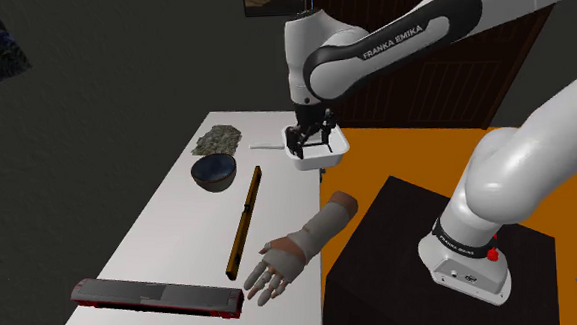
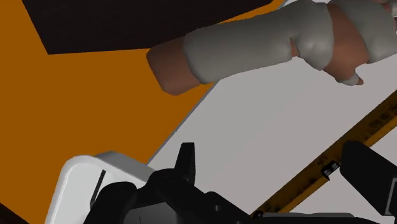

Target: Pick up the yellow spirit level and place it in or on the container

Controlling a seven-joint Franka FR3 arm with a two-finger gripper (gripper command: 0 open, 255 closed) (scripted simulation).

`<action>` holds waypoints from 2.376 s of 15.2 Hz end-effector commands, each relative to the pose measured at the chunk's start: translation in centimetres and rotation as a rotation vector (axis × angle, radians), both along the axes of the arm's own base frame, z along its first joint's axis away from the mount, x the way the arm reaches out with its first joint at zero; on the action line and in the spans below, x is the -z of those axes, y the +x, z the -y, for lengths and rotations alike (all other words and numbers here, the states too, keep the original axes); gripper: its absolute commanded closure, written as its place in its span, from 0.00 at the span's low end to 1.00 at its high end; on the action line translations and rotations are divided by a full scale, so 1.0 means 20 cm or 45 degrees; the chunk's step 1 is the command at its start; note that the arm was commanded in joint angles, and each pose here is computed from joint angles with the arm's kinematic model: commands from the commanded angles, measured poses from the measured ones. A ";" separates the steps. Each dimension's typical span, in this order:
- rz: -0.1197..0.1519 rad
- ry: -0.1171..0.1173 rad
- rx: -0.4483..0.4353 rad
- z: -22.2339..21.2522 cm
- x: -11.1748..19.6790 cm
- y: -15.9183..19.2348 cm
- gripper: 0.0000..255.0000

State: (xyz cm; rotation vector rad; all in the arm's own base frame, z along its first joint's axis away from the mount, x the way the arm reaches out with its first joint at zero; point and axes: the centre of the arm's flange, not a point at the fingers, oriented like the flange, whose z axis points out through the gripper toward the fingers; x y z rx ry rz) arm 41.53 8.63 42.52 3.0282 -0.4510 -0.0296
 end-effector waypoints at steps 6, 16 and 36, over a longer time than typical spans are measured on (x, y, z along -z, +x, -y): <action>-0.019 0.020 0.228 -0.17 0.35 0.27 0.00; -0.049 0.046 0.546 -0.34 0.84 0.69 0.00; -0.085 0.077 0.935 -0.43 1.65 1.20 0.00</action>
